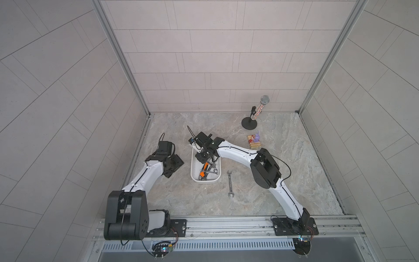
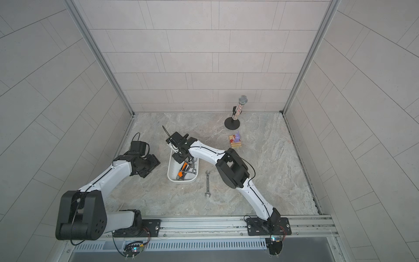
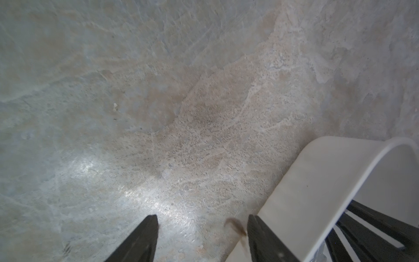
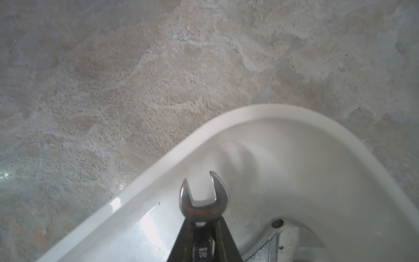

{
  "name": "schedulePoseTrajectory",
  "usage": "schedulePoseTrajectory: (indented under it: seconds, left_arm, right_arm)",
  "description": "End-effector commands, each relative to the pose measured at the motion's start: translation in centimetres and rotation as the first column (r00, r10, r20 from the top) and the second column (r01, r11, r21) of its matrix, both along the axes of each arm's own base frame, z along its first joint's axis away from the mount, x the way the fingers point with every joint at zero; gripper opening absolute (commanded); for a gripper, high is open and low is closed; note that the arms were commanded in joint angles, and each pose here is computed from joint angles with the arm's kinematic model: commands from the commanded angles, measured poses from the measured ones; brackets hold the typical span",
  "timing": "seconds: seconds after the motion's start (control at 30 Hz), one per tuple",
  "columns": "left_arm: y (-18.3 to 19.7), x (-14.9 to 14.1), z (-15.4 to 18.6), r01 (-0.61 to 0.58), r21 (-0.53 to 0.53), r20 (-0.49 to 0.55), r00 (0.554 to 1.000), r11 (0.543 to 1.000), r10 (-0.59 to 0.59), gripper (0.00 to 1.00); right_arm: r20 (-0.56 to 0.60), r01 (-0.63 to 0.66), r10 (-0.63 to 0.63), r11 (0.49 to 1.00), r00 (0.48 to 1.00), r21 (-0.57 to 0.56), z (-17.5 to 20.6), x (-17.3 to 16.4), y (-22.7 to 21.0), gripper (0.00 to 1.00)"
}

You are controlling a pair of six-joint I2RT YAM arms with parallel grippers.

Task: Take out the wrench from the storage box
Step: Pick up the wrench from the storage box, then place the wrench at the center of the board.

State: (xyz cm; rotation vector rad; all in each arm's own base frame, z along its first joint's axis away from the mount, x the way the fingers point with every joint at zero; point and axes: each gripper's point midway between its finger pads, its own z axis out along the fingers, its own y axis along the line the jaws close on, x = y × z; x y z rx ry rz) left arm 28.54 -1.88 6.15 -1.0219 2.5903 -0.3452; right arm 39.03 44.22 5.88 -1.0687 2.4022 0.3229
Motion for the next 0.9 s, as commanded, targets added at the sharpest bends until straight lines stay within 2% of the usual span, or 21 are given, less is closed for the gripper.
schedulePoseTrajectory:
  seconds: [0.0, 0.23, 0.53, 0.7, 0.87]
  left_arm:
    - [0.2, 0.3, 0.5, -0.01, -0.003, 0.022, 1.0, 1.0, 0.01, 0.69]
    - [-0.4, 0.7, 1.1, 0.023, -0.027, 0.052, 0.998, 0.999, -0.022, 0.68]
    - [-1.7, 1.2, 2.5, 0.092, -0.053, 0.099, 0.991, 0.994, -0.086, 0.68]
    - [-2.6, 1.2, 3.9, 0.164, -0.005, 0.127, 0.978, 0.986, -0.162, 0.68]
    - [-3.4, 0.8, 5.9, 0.227, 0.073, 0.171, 0.956, 0.971, -0.237, 0.68]
  right_arm:
    - [0.041, 0.079, -0.082, 0.995, 0.996, 0.063, 3.6, 1.4, 0.0, 0.0]
    - [0.054, 0.161, -0.171, 0.976, 0.984, 0.144, 6.8, 2.4, -0.4, 0.0]
    - [0.094, 0.202, -0.235, 0.94, 0.967, 0.275, 13.1, 1.9, -1.7, 0.0]
    - [0.114, 0.239, -0.284, 0.924, 0.952, 0.3, 15.9, 0.5, -4.7, 0.0]
    - [0.125, 0.312, -0.356, 0.908, 0.926, 0.279, 16.1, -2.4, -10.2, 0.0]
